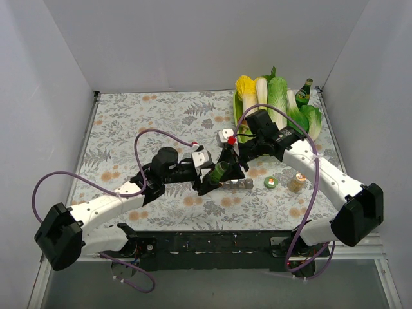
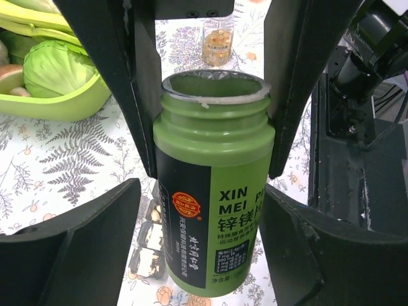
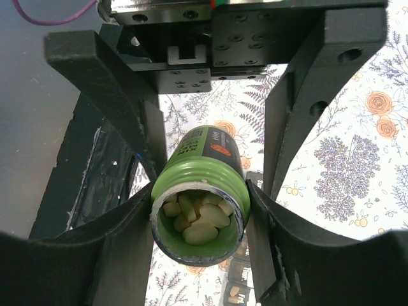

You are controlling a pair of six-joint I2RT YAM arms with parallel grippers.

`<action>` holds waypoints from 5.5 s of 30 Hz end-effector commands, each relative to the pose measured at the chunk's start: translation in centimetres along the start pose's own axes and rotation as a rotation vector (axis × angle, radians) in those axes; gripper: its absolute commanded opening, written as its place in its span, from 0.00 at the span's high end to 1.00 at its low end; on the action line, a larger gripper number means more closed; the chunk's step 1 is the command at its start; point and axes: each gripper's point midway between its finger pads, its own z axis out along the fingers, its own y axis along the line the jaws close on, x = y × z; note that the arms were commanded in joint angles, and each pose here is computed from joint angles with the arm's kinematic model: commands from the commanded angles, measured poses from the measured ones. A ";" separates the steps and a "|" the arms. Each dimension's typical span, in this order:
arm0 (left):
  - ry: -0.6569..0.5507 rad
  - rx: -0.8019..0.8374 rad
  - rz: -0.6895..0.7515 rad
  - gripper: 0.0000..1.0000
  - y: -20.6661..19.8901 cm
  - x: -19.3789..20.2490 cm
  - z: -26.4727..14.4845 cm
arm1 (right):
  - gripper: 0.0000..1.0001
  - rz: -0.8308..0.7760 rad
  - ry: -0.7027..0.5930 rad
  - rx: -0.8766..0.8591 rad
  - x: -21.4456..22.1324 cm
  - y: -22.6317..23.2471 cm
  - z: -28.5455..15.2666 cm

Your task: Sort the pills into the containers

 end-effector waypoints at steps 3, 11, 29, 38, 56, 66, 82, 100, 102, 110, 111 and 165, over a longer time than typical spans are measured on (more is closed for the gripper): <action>-0.015 0.021 0.029 0.64 -0.1 -1.4 0.3 | 0.84 -0.040 -0.060 -0.015 -1.8 0.7 -0.1; 0.002 0.023 0.019 1.00 -0.6 -0.5 -0.3 | 0.51 -0.034 -0.048 0.001 -1.3 0.7 -0.3; -0.022 0.015 -0.059 1.00 -2.3 1.3 -2.4 | 0.02 0.016 0.219 0.350 10.1 -2.1 -9.1; 0.001 -0.021 -0.056 1.00 -2.5 2.5 -3.6 | 0.04 0.171 0.585 0.568 20.2 -2.6 -13.0; -0.035 -0.044 -0.028 1.00 -2.6 2.8 -4.4 | 0.10 0.417 0.708 0.614 27.0 -4.3 -12.9; -0.043 -0.052 -0.047 1.00 -2.6 2.7 -4.6 | 0.26 0.462 0.709 0.607 28.8 -3.4 -12.0; -0.130 0.057 -0.034 1.00 -4.4 -0.1 -4.5 | 0.82 0.221 0.367 0.303 16.1 -0.1 -9.9; -0.074 0.173 -0.107 1.00 -5.8 -1.2 -2.7 | 0.82 -0.168 -0.002 -0.102 -3.2 4.6 -4.3; -0.062 0.176 -0.116 1.00 -5.9 -0.9 -2.5 | 0.82 -0.180 -0.001 -0.116 -3.5 4.7 -3.9; -0.031 0.187 -0.134 1.00 -5.7 -1.0 -1.7 | 0.82 -0.179 0.023 -0.156 -3.2 5.0 -2.5; -0.025 0.189 -0.138 1.00 -5.7 -0.8 -1.6 | 0.82 -0.178 0.024 -0.155 -3.2 4.9 -2.3; -0.004 0.195 -0.166 1.00 -5.5 -2.5 -0.3 | 0.74 -0.068 0.183 -0.248 2.1 6.5 0.5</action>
